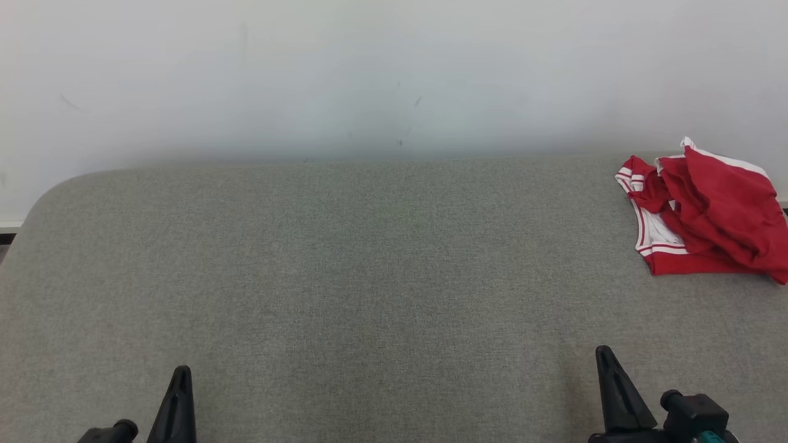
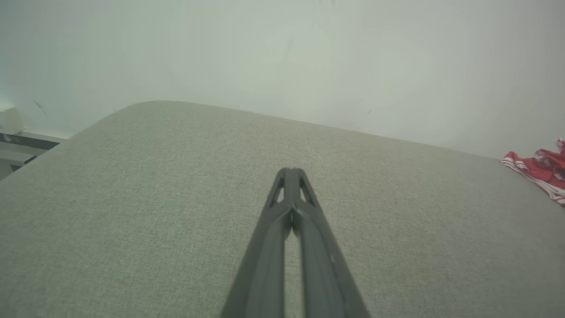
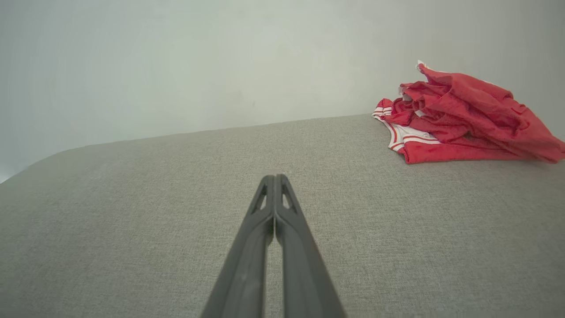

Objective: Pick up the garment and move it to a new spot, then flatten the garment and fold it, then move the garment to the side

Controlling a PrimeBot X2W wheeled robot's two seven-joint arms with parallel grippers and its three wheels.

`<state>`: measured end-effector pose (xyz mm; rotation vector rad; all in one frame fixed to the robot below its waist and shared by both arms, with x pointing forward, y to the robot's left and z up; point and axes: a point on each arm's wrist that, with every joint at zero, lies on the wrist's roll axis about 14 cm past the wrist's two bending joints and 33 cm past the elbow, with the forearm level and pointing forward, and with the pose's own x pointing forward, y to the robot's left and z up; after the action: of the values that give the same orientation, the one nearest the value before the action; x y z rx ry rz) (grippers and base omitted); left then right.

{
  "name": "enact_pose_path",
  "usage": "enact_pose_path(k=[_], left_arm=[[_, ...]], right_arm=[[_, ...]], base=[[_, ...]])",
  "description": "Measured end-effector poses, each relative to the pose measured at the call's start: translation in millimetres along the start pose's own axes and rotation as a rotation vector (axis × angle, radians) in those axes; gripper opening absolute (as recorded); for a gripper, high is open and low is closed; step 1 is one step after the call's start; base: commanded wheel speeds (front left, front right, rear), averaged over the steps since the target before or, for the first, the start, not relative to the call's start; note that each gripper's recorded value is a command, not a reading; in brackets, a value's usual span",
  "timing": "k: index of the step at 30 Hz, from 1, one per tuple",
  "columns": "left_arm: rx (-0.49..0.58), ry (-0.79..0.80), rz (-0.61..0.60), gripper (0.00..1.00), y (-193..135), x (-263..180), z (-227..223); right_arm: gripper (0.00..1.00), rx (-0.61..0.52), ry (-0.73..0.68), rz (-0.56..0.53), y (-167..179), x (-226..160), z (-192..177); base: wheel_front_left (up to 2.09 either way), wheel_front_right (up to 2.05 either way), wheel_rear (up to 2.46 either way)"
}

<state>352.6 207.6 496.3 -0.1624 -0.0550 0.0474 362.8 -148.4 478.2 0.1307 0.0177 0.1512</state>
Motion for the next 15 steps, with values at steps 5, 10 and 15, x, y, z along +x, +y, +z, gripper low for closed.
enact_pose_path(k=[5, 10, 15], left_arm=[[-0.092, 0.021, 0.026, 0.0, 4.3, 0.3, -3.9], [-0.186, 0.027, 0.044, 0.0, 5.9, 1.7, -4.5], [-0.268, 0.037, 0.057, 0.0, 7.1, 2.7, -5.8]], right_arm=[[0.0, 0.098, 0.009, -0.034, -6.5, 0.0, -0.8], [0.0, 0.19, 0.009, -0.063, -12.4, 1.2, 0.6], [0.0, 0.278, 0.007, -0.086, -17.2, 1.9, 1.6]], base=[[0.0, 0.0, 0.0], [0.0, 0.0, 0.0], [0.0, 0.0, 0.0]])
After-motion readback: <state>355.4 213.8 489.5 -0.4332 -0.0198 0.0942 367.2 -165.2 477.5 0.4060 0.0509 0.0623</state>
